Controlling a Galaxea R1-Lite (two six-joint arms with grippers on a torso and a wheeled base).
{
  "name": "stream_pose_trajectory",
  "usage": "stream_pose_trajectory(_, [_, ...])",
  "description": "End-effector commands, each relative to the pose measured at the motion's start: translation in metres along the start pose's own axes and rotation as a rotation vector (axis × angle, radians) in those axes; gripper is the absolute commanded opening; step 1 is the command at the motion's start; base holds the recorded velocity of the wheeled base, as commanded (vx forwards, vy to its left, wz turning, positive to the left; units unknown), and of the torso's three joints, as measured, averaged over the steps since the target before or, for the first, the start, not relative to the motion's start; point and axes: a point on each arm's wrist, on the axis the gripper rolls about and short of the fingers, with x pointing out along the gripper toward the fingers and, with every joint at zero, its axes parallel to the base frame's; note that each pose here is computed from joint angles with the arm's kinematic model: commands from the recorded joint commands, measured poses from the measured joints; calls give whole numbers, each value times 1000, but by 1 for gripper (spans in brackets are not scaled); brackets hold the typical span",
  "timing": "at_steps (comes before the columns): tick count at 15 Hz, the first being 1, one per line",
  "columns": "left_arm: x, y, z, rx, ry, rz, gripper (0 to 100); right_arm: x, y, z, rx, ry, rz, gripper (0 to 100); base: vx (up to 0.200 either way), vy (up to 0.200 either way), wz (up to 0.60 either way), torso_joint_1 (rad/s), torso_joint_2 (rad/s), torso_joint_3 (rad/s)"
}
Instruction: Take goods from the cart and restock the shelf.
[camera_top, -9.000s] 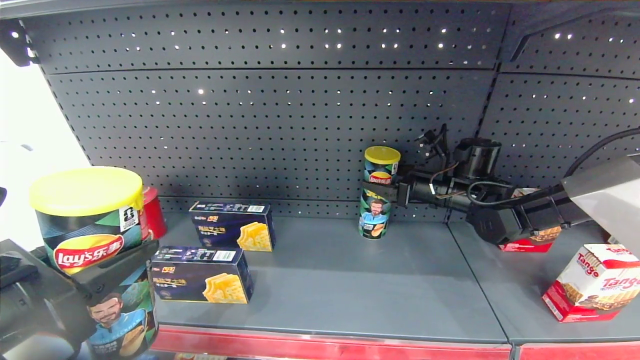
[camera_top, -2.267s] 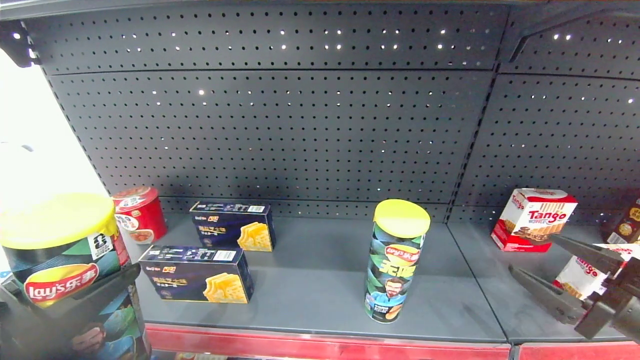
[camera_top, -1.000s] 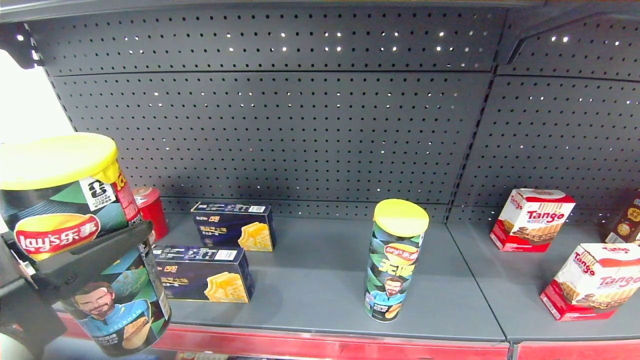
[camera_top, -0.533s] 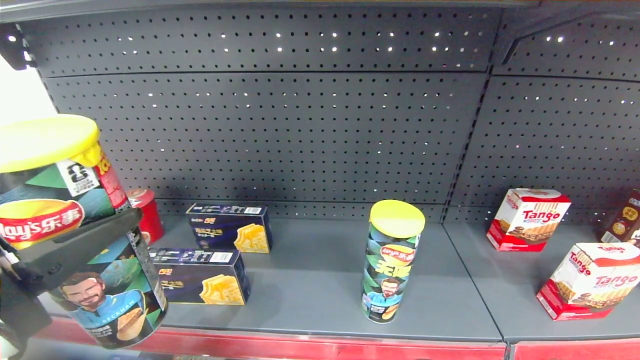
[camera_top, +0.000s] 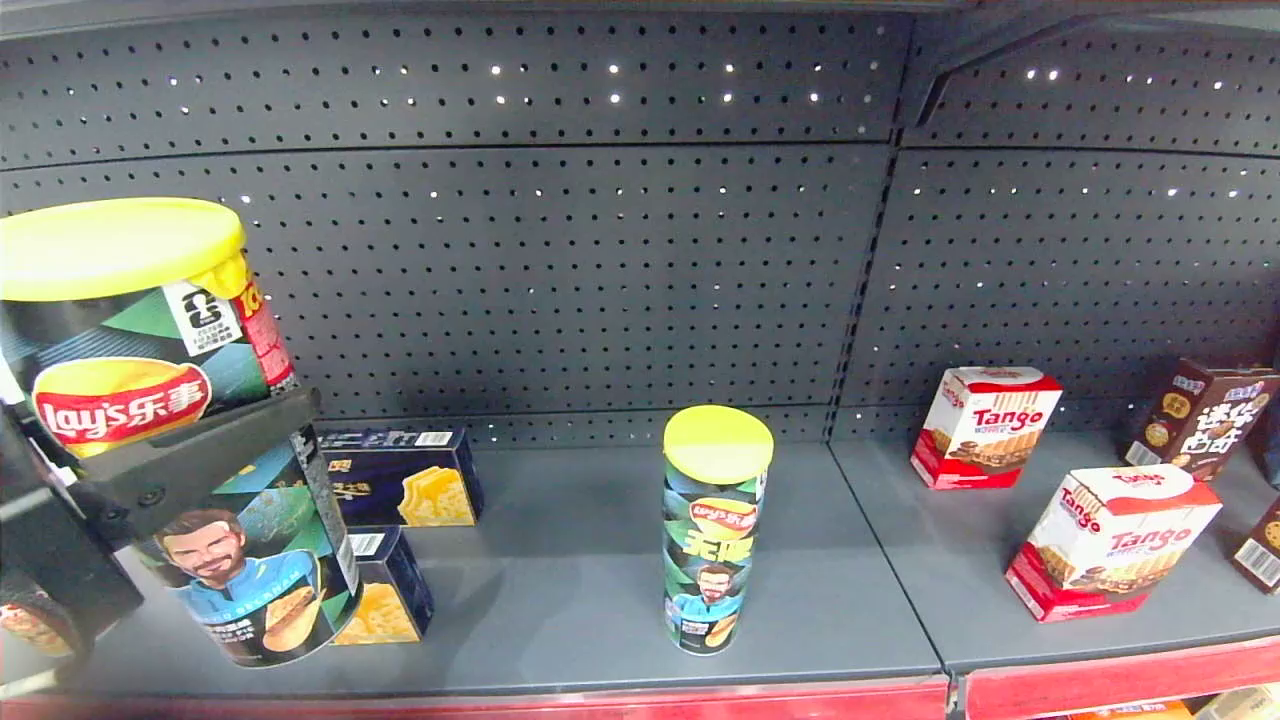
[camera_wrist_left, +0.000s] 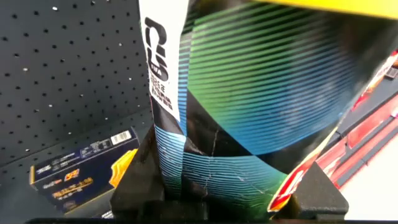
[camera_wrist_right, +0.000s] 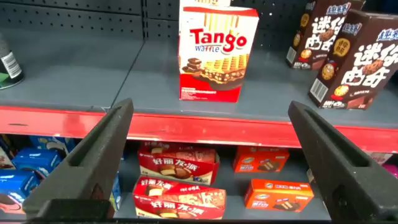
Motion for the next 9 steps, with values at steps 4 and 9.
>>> stream_pose_trajectory(4, [36, -5, 3, -3, 52, -59, 0, 0, 0, 0, 0, 1, -2, 100, 0, 0, 0, 0, 0, 0])
stream_pose_trajectory(9, [79, 8, -14, -20, 90, -104, 0, 0, 0, 0, 0, 2, -5, 100, 0, 0, 0, 0, 0, 0])
